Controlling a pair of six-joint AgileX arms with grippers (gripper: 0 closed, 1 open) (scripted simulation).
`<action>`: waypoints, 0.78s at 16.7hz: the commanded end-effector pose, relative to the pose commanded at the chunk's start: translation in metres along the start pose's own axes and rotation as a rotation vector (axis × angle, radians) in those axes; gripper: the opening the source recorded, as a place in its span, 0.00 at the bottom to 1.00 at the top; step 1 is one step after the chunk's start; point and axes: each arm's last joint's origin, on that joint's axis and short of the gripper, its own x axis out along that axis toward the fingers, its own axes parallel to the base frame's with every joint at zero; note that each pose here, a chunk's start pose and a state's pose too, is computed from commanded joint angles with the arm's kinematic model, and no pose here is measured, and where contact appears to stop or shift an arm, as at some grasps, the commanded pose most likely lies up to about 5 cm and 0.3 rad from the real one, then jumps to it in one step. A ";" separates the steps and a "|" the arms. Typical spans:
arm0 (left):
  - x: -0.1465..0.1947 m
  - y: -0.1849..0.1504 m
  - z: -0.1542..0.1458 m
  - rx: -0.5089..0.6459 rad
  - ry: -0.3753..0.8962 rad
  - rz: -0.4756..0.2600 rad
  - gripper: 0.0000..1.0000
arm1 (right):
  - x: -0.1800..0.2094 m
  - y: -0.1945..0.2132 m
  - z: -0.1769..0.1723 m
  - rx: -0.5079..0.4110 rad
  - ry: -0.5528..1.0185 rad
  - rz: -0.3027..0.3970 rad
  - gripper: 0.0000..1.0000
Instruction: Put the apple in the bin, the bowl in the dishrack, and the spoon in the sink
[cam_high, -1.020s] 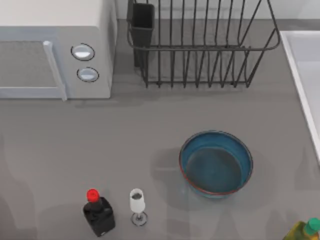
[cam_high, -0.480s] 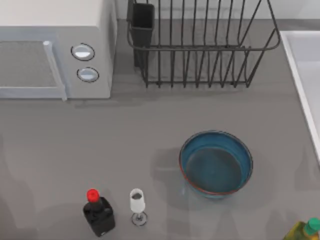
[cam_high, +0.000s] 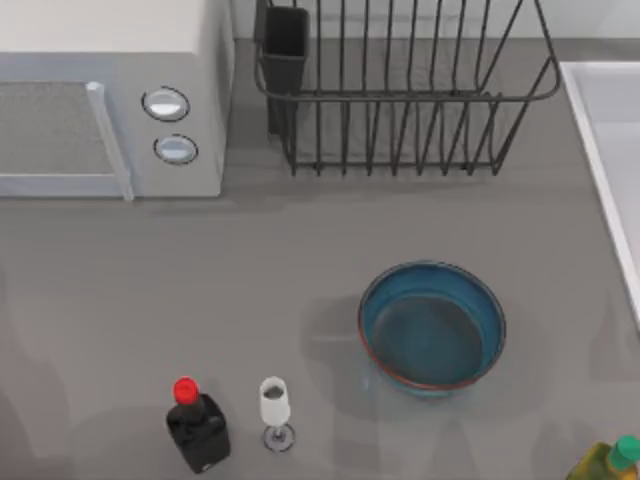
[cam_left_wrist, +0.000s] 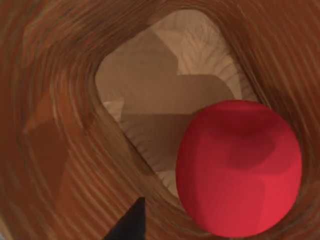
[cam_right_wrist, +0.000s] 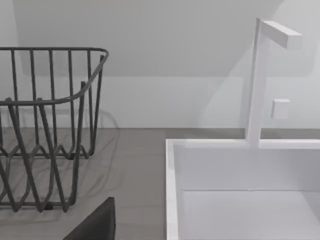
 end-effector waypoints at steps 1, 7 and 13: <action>0.000 0.000 0.000 0.000 0.000 0.000 1.00 | 0.000 0.000 0.000 0.000 0.000 0.000 1.00; 0.000 0.000 0.000 0.000 0.000 0.000 1.00 | 0.000 0.000 0.000 0.000 0.000 0.000 1.00; 0.005 0.001 0.005 -0.103 0.020 -0.010 1.00 | 0.000 0.000 0.000 0.000 0.000 0.000 1.00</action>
